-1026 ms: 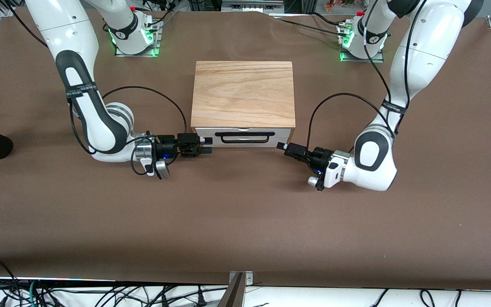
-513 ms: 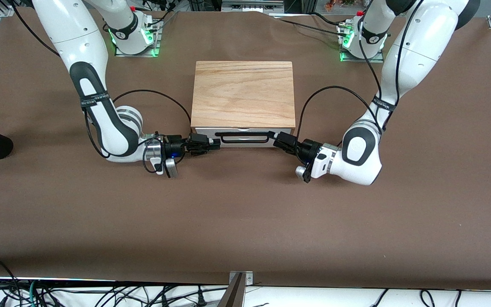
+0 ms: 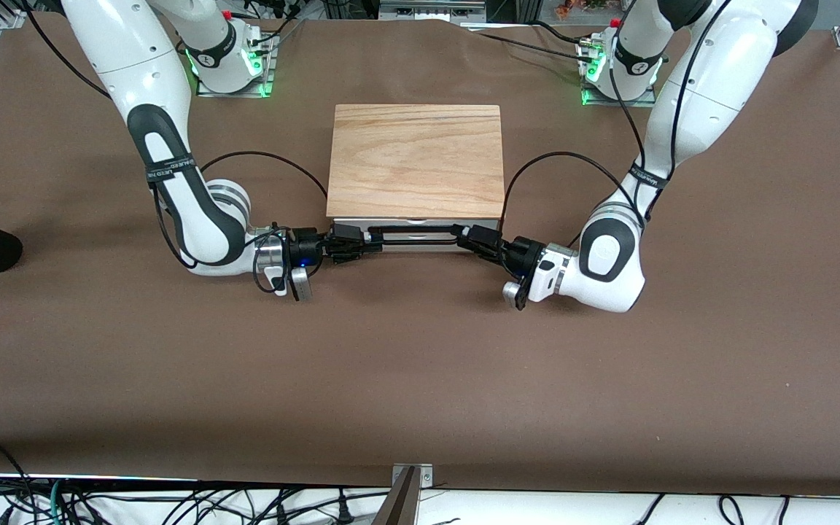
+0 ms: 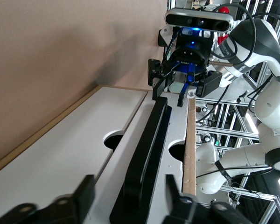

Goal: Pull top drawer with both arms simultaneously
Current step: 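Close the left gripper and the right gripper on the black handle, then pull the handle outward with the left gripper while the right gripper pulls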

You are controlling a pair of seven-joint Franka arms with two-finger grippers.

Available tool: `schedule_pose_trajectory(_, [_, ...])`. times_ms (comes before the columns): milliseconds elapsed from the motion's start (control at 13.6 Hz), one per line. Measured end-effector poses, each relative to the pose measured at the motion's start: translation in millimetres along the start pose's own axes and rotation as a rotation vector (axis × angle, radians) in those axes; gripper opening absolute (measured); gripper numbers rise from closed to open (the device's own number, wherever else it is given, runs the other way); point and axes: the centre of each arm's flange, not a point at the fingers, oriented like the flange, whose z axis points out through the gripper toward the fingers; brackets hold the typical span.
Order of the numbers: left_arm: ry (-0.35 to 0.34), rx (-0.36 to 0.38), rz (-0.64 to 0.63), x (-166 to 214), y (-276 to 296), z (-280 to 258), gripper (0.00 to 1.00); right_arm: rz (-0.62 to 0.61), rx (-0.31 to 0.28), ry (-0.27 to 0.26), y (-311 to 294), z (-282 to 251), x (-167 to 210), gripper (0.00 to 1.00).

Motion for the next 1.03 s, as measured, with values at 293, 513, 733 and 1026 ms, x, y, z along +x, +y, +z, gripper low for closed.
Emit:
schedule_pose_trajectory(293, [0.020,-0.016,0.006,3.1,6.7,10.5,0.33,-0.006,-0.001,-0.004,12.6,2.4,-5.1,0.36])
schedule_pose_trajectory(513, [0.023,-0.011,0.009,3.9,8.0,18.9,0.34,-0.011,0.011,-0.004,10.3,2.5,-4.6,0.24])
schedule_pose_trajectory(733, [0.023,-0.012,0.011,3.9,8.0,19.6,0.34,-0.011,0.011,-0.004,10.1,2.5,-4.6,0.23])
schedule_pose_trajectory(1026, [0.026,-0.010,0.028,4.0,5.7,19.3,0.27,-0.013,0.014,-0.004,9.4,2.6,-4.3,0.21])
